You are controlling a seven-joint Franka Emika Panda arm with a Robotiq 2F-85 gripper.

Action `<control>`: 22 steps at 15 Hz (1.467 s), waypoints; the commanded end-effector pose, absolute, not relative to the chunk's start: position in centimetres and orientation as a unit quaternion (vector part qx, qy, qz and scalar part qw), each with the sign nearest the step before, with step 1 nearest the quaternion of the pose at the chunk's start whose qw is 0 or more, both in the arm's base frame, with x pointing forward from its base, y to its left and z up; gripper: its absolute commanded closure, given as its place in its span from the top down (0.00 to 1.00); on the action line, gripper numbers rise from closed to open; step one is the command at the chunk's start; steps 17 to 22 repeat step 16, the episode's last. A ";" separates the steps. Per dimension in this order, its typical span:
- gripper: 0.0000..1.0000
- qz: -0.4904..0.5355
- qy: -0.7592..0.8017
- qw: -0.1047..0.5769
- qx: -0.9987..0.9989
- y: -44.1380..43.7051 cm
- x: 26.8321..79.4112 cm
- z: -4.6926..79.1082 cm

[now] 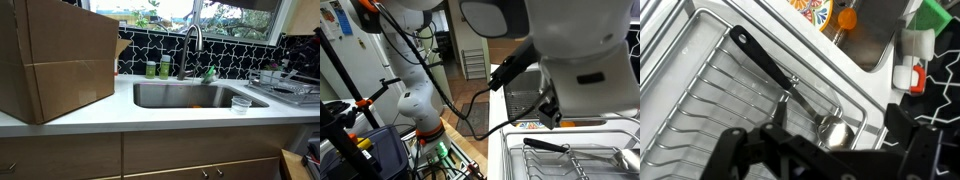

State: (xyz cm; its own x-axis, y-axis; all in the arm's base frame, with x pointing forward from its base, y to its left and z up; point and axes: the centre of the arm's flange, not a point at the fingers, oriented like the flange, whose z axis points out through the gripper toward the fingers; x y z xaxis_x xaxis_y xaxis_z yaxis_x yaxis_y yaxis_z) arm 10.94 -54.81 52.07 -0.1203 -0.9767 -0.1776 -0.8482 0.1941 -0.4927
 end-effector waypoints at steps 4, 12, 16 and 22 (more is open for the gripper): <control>1.00 -0.130 0.608 0.219 -0.752 -47.9 15.2 58.0; 1.00 -0.157 0.448 0.268 -0.838 -40.6 22.5 59.1; 1.00 -0.145 0.456 0.256 -0.840 -41.3 23.3 59.9; 1.00 -0.145 0.456 0.256 -0.840 -41.3 23.3 59.9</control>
